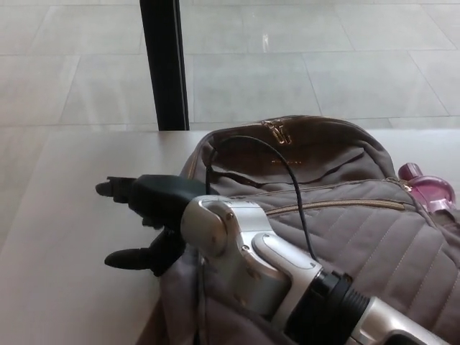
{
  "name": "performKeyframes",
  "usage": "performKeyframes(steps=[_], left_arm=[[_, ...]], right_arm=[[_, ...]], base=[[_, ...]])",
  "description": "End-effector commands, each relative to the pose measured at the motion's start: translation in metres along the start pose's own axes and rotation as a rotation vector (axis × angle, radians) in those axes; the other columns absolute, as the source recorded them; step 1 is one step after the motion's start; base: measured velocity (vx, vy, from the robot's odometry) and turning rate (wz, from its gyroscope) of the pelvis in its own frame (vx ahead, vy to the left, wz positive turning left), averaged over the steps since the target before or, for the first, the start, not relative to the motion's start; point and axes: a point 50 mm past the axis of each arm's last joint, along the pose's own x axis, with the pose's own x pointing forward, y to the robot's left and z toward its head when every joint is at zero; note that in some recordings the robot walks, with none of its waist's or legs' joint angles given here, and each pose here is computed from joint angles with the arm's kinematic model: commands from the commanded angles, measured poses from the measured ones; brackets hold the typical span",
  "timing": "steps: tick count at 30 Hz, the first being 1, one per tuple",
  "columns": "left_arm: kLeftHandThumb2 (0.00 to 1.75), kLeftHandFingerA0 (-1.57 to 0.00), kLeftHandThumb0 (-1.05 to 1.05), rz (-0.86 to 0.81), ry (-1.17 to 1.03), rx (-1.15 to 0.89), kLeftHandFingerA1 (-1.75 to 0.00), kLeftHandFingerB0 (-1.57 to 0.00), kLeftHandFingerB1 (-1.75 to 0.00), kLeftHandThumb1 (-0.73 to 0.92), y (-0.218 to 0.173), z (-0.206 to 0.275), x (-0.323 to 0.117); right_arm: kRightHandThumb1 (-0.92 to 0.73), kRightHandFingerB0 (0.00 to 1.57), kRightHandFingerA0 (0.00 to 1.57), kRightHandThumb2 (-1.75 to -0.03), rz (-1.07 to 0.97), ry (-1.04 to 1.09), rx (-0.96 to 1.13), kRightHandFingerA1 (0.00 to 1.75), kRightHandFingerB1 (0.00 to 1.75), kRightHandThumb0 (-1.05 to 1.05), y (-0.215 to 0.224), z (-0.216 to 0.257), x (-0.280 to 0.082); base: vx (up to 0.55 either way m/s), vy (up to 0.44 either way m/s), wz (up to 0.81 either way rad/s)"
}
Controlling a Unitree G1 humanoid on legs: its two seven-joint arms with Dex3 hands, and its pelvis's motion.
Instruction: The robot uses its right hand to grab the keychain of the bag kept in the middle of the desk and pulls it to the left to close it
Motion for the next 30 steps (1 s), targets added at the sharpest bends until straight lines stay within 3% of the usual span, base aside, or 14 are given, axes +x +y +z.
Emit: performKeyframes(steps=[1, 2, 3, 10, 11, 13, 14, 15, 16, 17, 18, 19, 21, 30], left_arm=[[0.98, -0.73, -1.05, 0.01, 0.001, 0.02, -1.21, -0.56, -1.07, 0.92, 0.006, 0.0, -0.003], [1.41, -0.79, -1.02, 0.009, -0.001, 0.02, -1.14, -0.58, -0.98, 0.78, 0.006, 0.0, -0.003], [0.98, -0.73, -1.05, 0.006, -0.001, 0.02, -1.21, -0.56, -1.07, 0.92, 0.006, 0.0, -0.003], [0.97, -0.74, -1.05, 0.008, 0.013, 0.014, -1.21, -0.56, -1.07, 0.92, 0.006, -0.006, -0.005], [1.4, -0.74, -1.04, 0.006, 0.017, 0.009, -1.11, -0.6, -0.99, 0.79, 0.006, -0.008, -0.005], [1.37, -0.75, -1.05, 0.002, 0.019, 0.006, -1.13, -0.59, -0.99, 0.78, 0.005, -0.01, -0.006], [0.97, -0.69, -1.05, -0.006, 0.018, 0.003, -1.22, -0.54, -1.06, 0.92, 0.005, -0.01, -0.006], [0.97, -0.68, -1.05, -0.008, 0.02, 0.004, -1.22, -0.54, -1.06, 0.92, 0.005, -0.011, -0.007], [1.39, -0.74, -1.05, -0.005, 0.024, 0.016, -1.14, -0.55, -0.96, 0.79, 0.005, -0.012, -0.008], [1.39, -0.73, -1.05, -0.003, 0.024, 0.015, -1.13, -0.57, -0.97, 0.79, 0.005, -0.013, -0.008], [1.39, -0.73, -1.05, -0.002, 0.024, 0.013, -1.13, -0.57, -0.97, 0.79, 0.005, -0.013, -0.008], [0.97, -0.7, -1.05, -0.002, 0.025, 0.012, -1.23, -0.54, -1.06, 0.92, 0.005, -0.013, -0.007], [0.98, -0.69, -1.05, 0.001, 0.039, -0.001, -1.24, -0.52, -1.06, 0.92, 0.007, -0.02, -0.011], [0.98, -0.69, -1.05, 0.009, 0.043, -0.015, -1.24, -0.52, -1.06, 0.92, 0.011, -0.024, -0.015]], right_arm=[[-0.59, 0.0, 0.0, -0.6, 0.272, -0.13, 0.045, 0.0, 0.0, -1.05, -0.019, 0.055, -0.009], [-0.6, 0.0, 0.0, -0.61, 0.271, -0.128, 0.035, 0.0, 0.0, -1.05, -0.023, 0.056, -0.01], [-0.61, 0.0, 0.0, -0.62, 0.267, -0.129, 0.018, 0.0, 0.0, -1.05, -0.027, 0.056, -0.011], [-0.69, 0.0, 0.0, -0.64, 0.19, -0.122, 0.044, 0.0, 0.0, -1.05, -0.086, 0.041, -0.04], [-0.72, 0.0, 0.0, -0.64, 0.159, -0.131, 0.095, 0.0, 0.0, -1.05, -0.099, 0.033, -0.049], [-0.73, 0.0, 0.0, -0.65, 0.124, -0.133, 0.141, 0.0, 0.0, -1.05, -0.113, 0.023, -0.059], [-0.77, 0.0, 0.0, -0.66, 0.068, -0.149, 0.14, 0.0, 0.02, -1.05, -0.13, 0.007, -0.069], [-0.61, 0.0, 0.0, -1.09, 0.028, -0.158, 0.154, 0.17, 0.0, -1.02, -0.141, -0.004, -0.079], [-0.68, 0.07, 0.05, -1.06, -0.057, -0.108, 0.235, 0.26, 0.02, -1.01, -0.171, -0.024, -0.112], [-0.66, 0.04, 0.14, -0.79, -0.131, -0.102, 0.266, 0.53, 0.18, -0.89, -0.188, -0.035, -0.138], [-0.66, 0.04, 0.14, -0.79, -0.15, -0.108, 0.267, 0.53, 0.18, -0.89, -0.192, -0.037, -0.144], [-0.63, 0.06, 0.4, -1.01, -0.175, -0.099, 0.293, 0.71, 0.22, -0.84, -0.197, -0.043, -0.152], [-0.61, 0.08, 0.46, -0.99, -0.355, -0.014, 0.344, 0.65, 0.39, -0.83, -0.224, -0.085, -0.198], [-0.61, 0.08, 0.46, -0.99, -0.333, -0.031, 0.342, 0.65, 0.39, -0.83, -0.224, -0.078, -0.197]], base=[[0.0, 0.0, 0.0], [0.0, 0.0, 0.0], [0.0, 0.0, 0.0], [0.0, 0.0, 0.0], [0.0, 0.0, 0.0], [0.0, 0.0, 0.0], [0.0, 0.0, 0.0], [0.0, 0.0, 0.0], [0.0, 0.0, 0.0], [0.0, 0.0, 0.0], [0.0, 0.0, 0.0], [0.0, 0.0, 0.0], [0.0, 0.0, 0.0], [0.0, 0.0, 0.0]])
